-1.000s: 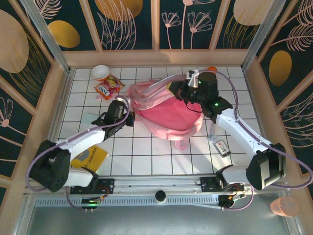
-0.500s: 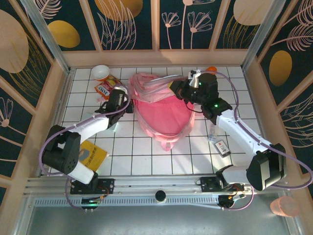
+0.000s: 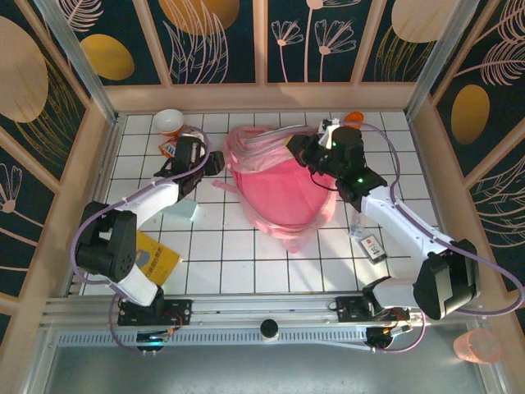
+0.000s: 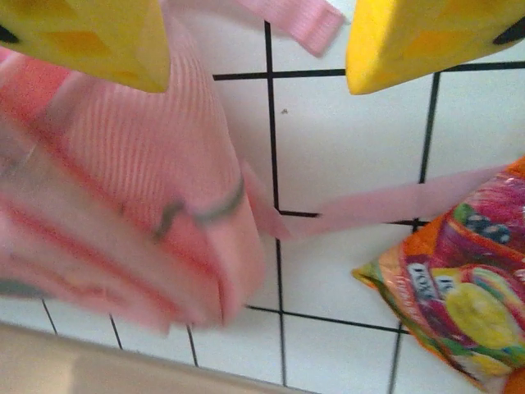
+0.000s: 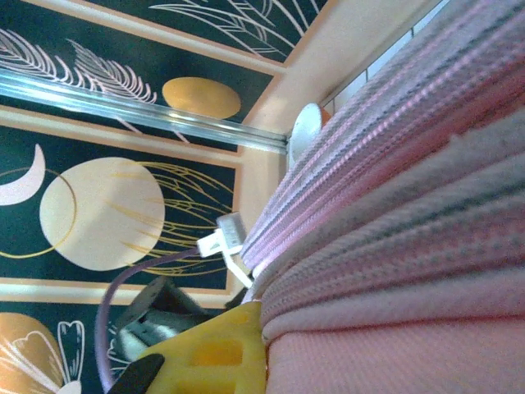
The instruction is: Pack the student bag
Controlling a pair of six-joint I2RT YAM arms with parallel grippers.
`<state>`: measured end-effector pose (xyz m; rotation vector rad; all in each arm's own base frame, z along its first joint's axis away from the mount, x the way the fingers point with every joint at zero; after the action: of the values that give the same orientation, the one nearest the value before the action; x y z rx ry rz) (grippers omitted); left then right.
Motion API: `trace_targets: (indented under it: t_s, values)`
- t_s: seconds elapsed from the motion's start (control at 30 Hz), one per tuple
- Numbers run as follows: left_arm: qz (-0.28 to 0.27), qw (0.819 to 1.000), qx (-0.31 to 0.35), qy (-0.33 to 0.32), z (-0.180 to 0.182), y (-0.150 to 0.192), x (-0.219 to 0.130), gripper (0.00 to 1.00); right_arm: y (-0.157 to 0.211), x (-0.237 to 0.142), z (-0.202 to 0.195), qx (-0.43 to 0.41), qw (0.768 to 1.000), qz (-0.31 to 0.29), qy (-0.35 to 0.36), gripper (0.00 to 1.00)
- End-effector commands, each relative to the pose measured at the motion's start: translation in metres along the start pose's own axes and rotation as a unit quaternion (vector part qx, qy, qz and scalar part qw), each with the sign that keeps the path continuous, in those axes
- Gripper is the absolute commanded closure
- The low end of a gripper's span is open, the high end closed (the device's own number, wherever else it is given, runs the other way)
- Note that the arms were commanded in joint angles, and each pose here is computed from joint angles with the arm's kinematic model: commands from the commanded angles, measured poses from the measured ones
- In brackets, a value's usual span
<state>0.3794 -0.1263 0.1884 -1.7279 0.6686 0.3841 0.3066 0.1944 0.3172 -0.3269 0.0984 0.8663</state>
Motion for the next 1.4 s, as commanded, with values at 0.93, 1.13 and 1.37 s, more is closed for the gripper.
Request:
trace_targets:
  t_s: [0.93,1.13,1.37]
  values:
    - [0.11,0.893,-0.364,-0.239,0.12,0.1,-0.152,0.01,0.076,-0.046,-0.097,0.019,0.907,0.246,0.341,0.22]
    - [0.128,0.869,-0.398,-0.264,0.126,0.134,-0.155,0.01,0.079,-0.052,-0.099,0.016,0.893,0.274,0.358,0.21]
    - [0.172,0.877,-0.395,-0.213,0.122,0.158,-0.138,0.02,0.072,-0.048,-0.097,-0.005,0.897,0.288,0.335,0.22]
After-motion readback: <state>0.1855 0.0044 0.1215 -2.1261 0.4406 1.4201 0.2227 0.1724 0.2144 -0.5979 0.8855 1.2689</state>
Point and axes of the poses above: each hand's point on the last joint's axis, 136 mm out from that joint toward the fingers, its own x axis out along the fingers, its own z axis along the line the jaws close on, y = z × x, the point moved 8 cm from there along -x, back along the fingers, and after that the axes turned 5 degrees about x, right-handed, at the moved point
